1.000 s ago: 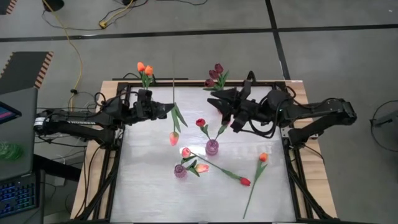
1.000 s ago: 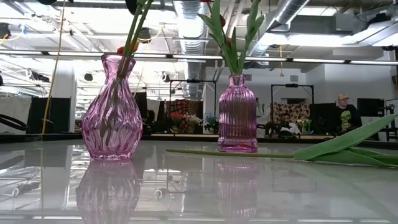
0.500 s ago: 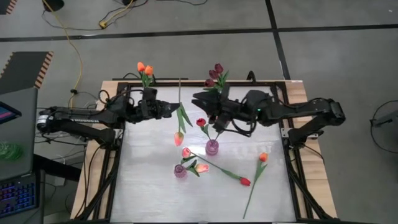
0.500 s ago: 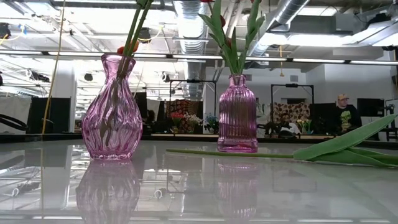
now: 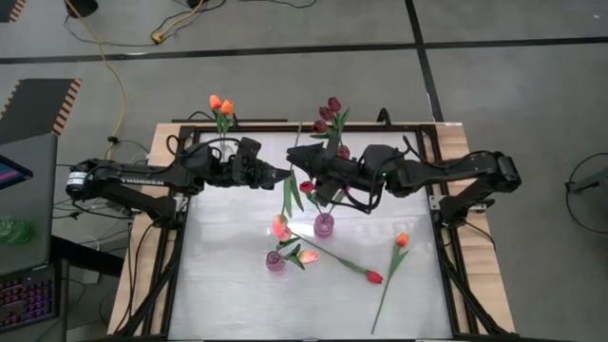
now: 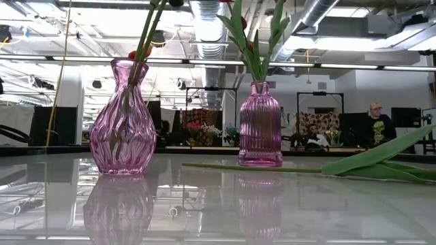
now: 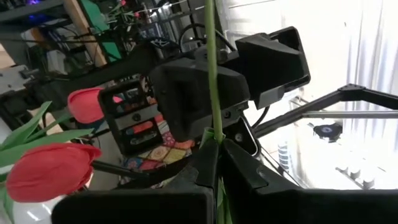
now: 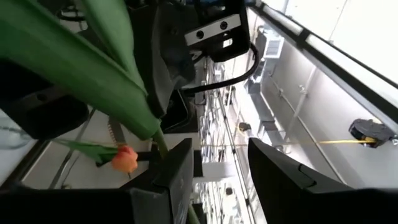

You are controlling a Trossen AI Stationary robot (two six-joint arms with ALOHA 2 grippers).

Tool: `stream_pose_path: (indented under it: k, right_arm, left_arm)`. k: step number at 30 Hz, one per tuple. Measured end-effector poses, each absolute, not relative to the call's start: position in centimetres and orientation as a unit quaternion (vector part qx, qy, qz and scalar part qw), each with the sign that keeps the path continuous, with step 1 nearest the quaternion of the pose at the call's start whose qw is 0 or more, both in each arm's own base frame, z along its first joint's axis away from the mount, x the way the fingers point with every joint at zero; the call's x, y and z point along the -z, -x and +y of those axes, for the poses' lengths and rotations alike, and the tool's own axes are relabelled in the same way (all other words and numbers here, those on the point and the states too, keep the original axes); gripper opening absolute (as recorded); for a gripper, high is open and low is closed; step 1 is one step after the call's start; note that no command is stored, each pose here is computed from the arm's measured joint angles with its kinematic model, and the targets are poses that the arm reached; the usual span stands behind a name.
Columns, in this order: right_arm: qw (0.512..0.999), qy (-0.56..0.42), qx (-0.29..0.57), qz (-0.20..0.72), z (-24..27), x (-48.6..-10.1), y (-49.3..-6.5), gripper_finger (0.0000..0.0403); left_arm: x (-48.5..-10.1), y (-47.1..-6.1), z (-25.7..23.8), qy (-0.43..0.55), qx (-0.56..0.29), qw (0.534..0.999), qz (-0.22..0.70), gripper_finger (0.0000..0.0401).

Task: Sort flowers into vase by color
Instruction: Put the pink flower into the bottom purple vase

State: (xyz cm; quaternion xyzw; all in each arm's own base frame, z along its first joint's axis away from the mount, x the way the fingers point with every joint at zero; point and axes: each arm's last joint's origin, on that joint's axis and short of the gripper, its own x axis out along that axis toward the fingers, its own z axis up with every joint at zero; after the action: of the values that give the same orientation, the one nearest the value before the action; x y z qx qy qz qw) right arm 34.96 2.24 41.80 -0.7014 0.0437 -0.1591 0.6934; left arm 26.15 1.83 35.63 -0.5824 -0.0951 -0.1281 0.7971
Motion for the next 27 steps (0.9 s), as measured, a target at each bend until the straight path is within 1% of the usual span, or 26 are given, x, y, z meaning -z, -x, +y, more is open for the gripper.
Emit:
stream_pose_path:
  k: [5,17,27]
  right_arm:
    - [0.691,0.702,0.163,0.057,3.0,-41.8,-34.8,0.0179]
    - [0.654,0.717,0.205,0.129,4.6,-41.7,-34.3,0.0179]
    - [0.635,0.726,0.195,0.178,4.3,-40.9,-34.3,0.0179]
  left_arm:
    - [-35.6,-26.2,1.8,0.583,0.127,0.797,-0.093,0.0]
    - [-35.5,-26.2,1.8,0.58,0.124,0.8,-0.091,0.0]
    - [-35.5,-26.2,1.8,0.58,0.124,0.8,-0.09,0.0]
